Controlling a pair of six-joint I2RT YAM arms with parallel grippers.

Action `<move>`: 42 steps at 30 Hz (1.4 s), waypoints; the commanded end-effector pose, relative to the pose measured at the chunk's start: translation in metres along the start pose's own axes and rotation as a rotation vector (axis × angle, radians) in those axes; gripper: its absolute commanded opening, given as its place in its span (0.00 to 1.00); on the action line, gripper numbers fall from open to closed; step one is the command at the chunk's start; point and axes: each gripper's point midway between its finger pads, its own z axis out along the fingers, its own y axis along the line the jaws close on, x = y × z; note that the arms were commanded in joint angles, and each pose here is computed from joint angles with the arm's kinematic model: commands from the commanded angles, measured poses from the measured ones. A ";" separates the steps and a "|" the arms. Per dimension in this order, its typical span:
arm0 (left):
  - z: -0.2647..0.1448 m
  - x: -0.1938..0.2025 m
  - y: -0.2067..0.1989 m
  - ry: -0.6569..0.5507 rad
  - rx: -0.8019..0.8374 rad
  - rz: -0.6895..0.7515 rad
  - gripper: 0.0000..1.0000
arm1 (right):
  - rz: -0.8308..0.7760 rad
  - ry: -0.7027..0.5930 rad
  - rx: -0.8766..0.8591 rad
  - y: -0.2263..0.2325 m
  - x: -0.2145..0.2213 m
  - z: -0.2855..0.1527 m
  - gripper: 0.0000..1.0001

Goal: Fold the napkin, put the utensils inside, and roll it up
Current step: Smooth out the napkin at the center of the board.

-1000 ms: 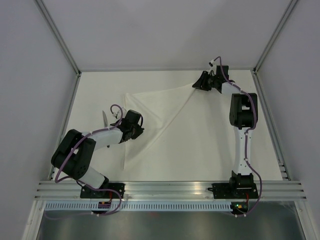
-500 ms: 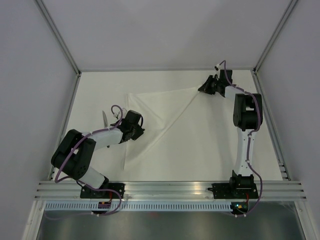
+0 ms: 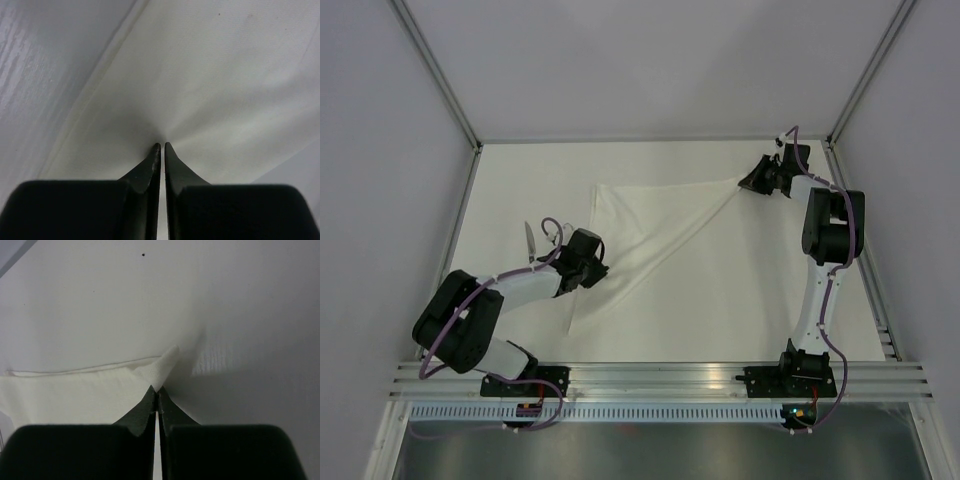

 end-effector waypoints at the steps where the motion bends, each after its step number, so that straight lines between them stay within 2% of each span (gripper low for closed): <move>1: -0.012 0.005 0.014 0.003 -0.016 -0.003 0.11 | -0.010 0.020 0.086 -0.019 0.004 -0.008 0.06; 4: -0.020 -0.005 0.000 -0.026 0.038 0.014 0.15 | -0.034 0.030 0.076 -0.014 0.005 -0.009 0.06; 9: -0.032 -0.033 -0.063 -0.076 0.188 0.083 0.19 | -0.068 0.052 0.055 -0.010 0.007 -0.011 0.06; 12: -0.031 -0.051 -0.113 -0.117 0.313 0.124 0.25 | -0.085 0.058 0.052 -0.008 0.008 -0.016 0.23; 13: -0.034 -0.063 -0.139 -0.145 0.370 0.122 0.26 | -0.091 0.063 0.053 -0.008 0.010 -0.017 0.38; 14: -0.021 -0.060 -0.145 -0.130 0.370 0.149 0.26 | -0.105 0.061 0.047 -0.005 0.008 -0.021 0.46; 16: -0.019 -0.069 -0.176 -0.141 0.448 0.157 0.29 | -0.122 0.067 0.037 0.000 0.007 -0.027 0.56; 18: -0.001 -0.067 -0.180 -0.111 0.446 0.151 0.28 | -0.132 0.042 0.023 0.007 -0.006 -0.038 0.62; 19: -0.001 -0.072 -0.190 -0.109 0.485 0.128 0.27 | -0.135 0.033 0.016 0.012 -0.014 -0.044 0.64; 20: 0.014 -0.078 -0.183 -0.104 0.476 0.101 0.24 | -0.131 0.037 -0.027 0.020 -0.019 -0.050 0.64; 22: 0.023 -0.085 -0.185 -0.079 0.528 0.061 0.22 | -0.125 0.046 -0.103 0.037 -0.028 -0.058 0.59; 23: 0.021 -0.093 -0.194 -0.063 0.601 0.027 0.21 | -0.096 0.087 -0.219 0.055 -0.022 -0.063 0.57; 26: 0.033 -0.095 -0.196 -0.039 0.624 0.010 0.17 | 0.003 0.193 -0.426 0.087 -0.009 -0.061 0.39; 27: 0.037 -0.094 -0.197 -0.037 0.621 0.014 0.16 | 0.026 0.210 -0.437 0.091 -0.007 -0.058 0.33; 32: 0.057 -0.095 -0.201 -0.005 0.581 0.009 0.15 | 0.066 0.295 -0.494 0.105 0.022 -0.036 0.24; 36: 0.072 -0.092 -0.196 0.016 0.526 -0.013 0.15 | 0.162 0.350 -0.505 0.103 0.044 -0.024 0.12; 42: 0.085 -0.089 -0.192 0.039 0.482 -0.013 0.15 | 0.205 0.377 -0.430 0.084 0.062 -0.014 0.06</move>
